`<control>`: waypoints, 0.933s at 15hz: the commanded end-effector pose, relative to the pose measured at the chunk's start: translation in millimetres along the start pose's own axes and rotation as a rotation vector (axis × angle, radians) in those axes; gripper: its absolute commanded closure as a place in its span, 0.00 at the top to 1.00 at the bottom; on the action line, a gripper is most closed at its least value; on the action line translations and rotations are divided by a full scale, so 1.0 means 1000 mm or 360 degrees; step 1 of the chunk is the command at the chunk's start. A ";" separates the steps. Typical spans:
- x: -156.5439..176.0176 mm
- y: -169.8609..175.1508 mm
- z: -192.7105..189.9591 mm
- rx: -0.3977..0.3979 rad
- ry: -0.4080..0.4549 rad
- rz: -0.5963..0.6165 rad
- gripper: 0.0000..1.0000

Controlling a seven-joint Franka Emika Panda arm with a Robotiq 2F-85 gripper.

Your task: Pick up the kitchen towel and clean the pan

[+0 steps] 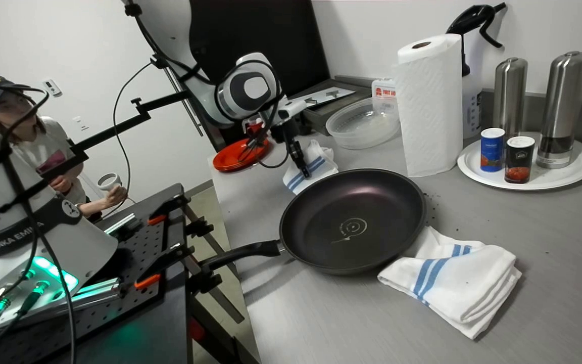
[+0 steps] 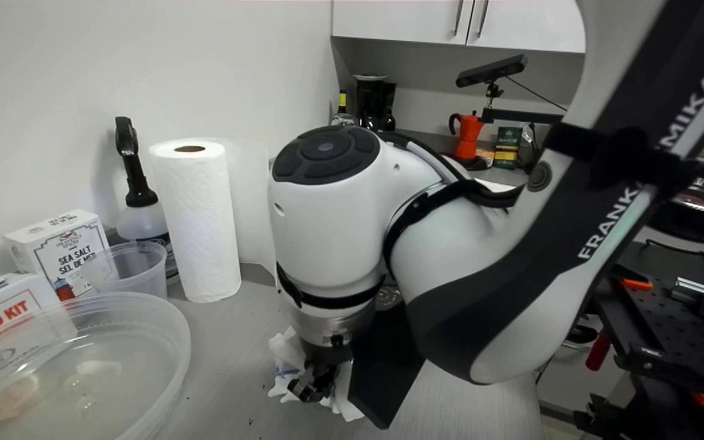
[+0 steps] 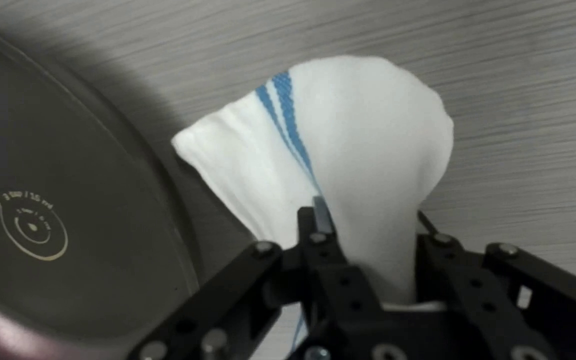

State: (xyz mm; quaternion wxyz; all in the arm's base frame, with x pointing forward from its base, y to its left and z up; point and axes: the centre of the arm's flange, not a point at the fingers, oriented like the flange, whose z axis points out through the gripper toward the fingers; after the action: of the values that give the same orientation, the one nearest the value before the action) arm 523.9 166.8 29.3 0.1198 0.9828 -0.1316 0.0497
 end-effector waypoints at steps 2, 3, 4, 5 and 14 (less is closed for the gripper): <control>0.005 0.006 -0.006 0.0053 -0.0101 -0.0009 0.74; 0.004 0.008 -0.009 0.0079 -0.0137 -0.0015 0.81; 0.005 0.009 -0.014 0.0114 -0.0182 -0.0021 0.87; 0.005 0.012 -0.020 0.0148 -0.0234 -0.0025 0.95; 0.041 0.077 -0.115 0.0443 -0.0455 -0.0081 1.00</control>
State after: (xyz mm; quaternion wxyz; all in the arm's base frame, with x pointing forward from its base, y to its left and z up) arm 546.6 135.0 114.4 -0.0177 0.9892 -0.1337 -0.0578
